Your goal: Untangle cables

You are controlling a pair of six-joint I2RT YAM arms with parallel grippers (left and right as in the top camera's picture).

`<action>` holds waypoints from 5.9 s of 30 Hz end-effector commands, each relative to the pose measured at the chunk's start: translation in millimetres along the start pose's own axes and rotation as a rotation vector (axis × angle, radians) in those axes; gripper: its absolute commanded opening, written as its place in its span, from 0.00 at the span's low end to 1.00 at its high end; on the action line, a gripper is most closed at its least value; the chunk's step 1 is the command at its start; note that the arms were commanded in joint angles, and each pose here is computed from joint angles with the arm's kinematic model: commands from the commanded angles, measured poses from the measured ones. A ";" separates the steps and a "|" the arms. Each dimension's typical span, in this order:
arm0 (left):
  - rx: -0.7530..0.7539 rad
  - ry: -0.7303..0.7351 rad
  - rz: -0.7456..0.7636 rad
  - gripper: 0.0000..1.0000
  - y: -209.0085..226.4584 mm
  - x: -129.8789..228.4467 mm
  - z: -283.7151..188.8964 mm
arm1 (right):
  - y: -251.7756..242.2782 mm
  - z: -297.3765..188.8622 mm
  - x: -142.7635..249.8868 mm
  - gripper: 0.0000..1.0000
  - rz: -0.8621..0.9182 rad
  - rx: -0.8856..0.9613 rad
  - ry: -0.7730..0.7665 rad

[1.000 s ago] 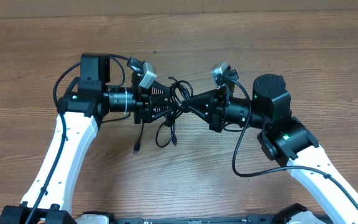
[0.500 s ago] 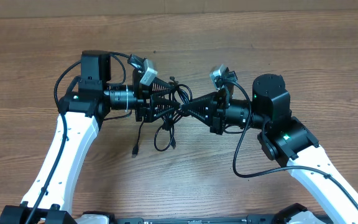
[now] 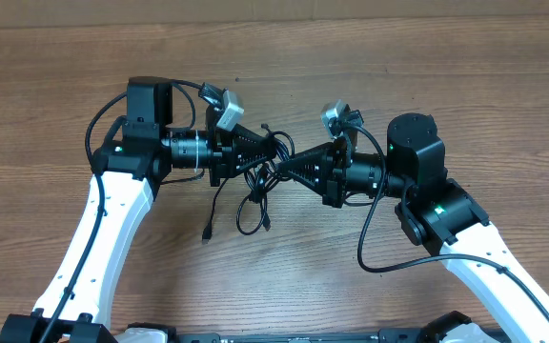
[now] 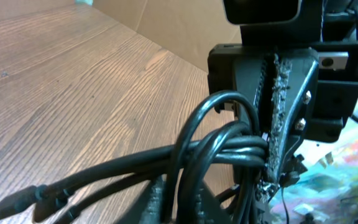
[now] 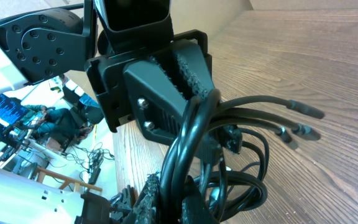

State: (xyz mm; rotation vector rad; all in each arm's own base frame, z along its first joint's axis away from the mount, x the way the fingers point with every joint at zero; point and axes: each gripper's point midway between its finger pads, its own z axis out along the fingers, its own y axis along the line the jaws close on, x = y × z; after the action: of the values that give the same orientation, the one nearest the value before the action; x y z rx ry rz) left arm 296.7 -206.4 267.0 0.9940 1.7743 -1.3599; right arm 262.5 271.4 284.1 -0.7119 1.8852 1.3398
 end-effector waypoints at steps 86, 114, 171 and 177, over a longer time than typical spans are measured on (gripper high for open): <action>-0.629 -0.010 -1.054 0.04 65.0 46.6 -10.5 | -73.2 -0.7 24.5 0.04 -0.016 0.336 0.075; -0.679 -0.051 -1.181 0.04 69.1 51.4 -14.5 | -84.9 -5.1 21.3 0.59 0.140 0.413 0.025; -1.055 -0.298 -1.678 0.04 82.6 90.8 -38.9 | -84.9 -6.4 35.9 0.04 0.128 0.412 0.088; -1.077 -0.331 -1.707 0.04 84.3 91.8 -41.8 | -84.3 -6.1 35.6 0.04 0.127 0.408 0.087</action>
State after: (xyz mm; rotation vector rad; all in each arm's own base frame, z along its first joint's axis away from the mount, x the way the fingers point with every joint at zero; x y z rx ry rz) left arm 309.0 -165.6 154.9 -1.4101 2.6169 -0.9221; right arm 298.8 242.5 199.7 -0.4876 2.2344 0.9724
